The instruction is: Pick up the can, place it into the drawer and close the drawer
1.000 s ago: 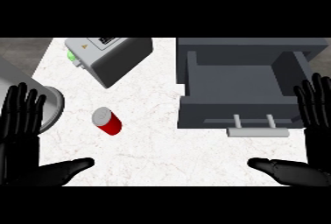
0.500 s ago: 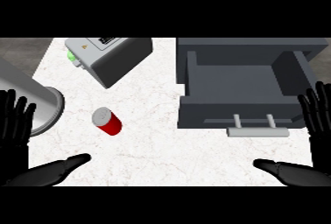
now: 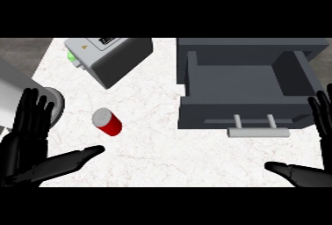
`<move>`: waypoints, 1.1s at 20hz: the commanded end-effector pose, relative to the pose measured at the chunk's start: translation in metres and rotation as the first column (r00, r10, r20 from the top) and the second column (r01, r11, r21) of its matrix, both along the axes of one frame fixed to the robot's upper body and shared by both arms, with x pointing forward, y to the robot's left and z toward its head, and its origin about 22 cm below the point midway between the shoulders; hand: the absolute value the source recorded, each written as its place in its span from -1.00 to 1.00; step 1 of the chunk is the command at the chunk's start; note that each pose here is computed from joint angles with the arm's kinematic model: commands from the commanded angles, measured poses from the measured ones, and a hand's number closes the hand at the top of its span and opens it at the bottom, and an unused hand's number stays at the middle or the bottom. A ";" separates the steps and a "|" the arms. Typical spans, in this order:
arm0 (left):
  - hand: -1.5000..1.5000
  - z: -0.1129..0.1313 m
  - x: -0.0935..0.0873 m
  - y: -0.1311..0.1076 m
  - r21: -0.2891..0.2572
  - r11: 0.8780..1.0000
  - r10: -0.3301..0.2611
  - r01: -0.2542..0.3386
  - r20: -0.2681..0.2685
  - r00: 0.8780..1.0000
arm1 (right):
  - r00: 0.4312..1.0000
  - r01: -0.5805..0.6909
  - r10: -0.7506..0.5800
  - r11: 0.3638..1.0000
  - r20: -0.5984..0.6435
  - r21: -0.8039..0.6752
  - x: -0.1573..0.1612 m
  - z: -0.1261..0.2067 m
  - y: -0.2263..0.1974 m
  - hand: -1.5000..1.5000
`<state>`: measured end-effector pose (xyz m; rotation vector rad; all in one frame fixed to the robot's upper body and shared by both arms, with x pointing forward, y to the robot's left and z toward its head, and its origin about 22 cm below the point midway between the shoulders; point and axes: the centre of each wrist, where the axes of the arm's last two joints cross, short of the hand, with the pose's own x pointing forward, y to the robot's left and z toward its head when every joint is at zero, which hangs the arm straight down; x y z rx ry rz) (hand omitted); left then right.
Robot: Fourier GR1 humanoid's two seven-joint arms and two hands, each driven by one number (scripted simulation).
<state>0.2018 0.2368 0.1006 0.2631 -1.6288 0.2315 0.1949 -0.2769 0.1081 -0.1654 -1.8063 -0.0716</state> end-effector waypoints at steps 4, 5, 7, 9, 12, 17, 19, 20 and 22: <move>-1.00 -0.026 0.014 -0.010 -0.007 1.000 0.018 -0.018 -0.075 0.997 | 1.000 -0.012 0.012 1.000 0.006 -0.011 -0.008 -0.011 -0.004 -1.00; -1.00 -0.047 0.013 -0.015 0.002 1.000 0.010 -0.010 -0.069 0.998 | 1.000 0.005 -0.005 1.000 0.013 -0.002 -0.007 0.005 -0.003 -1.00; -1.00 -0.073 0.010 -0.016 0.019 0.999 0.031 -0.029 -0.077 0.997 | 1.000 0.011 -0.011 1.000 0.007 -0.016 -0.021 -0.004 0.004 -1.00; -1.00 -0.063 0.011 -0.033 0.010 1.000 0.012 -0.011 -0.081 0.997 | 1.000 0.002 -0.002 1.000 0.025 -0.022 -0.006 0.013 -0.015 -1.00; -1.00 -0.092 0.023 -0.039 0.026 0.999 0.037 -0.035 -0.099 0.994 | 1.000 0.013 -0.012 1.000 0.026 -0.010 -0.012 0.000 -0.029 -1.00; -1.00 -0.121 0.016 -0.029 0.032 0.995 0.094 -0.091 -0.099 0.991 | 0.999 0.021 -0.020 1.000 0.025 -0.009 -0.025 0.007 -0.020 -1.00; -1.00 -0.139 0.027 -0.032 0.031 0.994 0.111 -0.109 -0.108 0.988 | 0.999 0.017 -0.017 1.000 0.034 -0.003 -0.015 0.008 -0.017 -1.00; -1.00 -0.144 0.021 -0.024 0.029 0.996 0.089 -0.086 -0.125 0.988 | 1.000 0.008 -0.008 1.000 0.027 -0.009 -0.021 0.011 -0.005 -1.00; -1.00 -0.143 0.024 -0.021 0.024 0.993 0.114 -0.112 -0.127 0.985 | 0.999 0.035 -0.034 0.999 0.038 -0.009 -0.021 0.005 -0.025 -1.00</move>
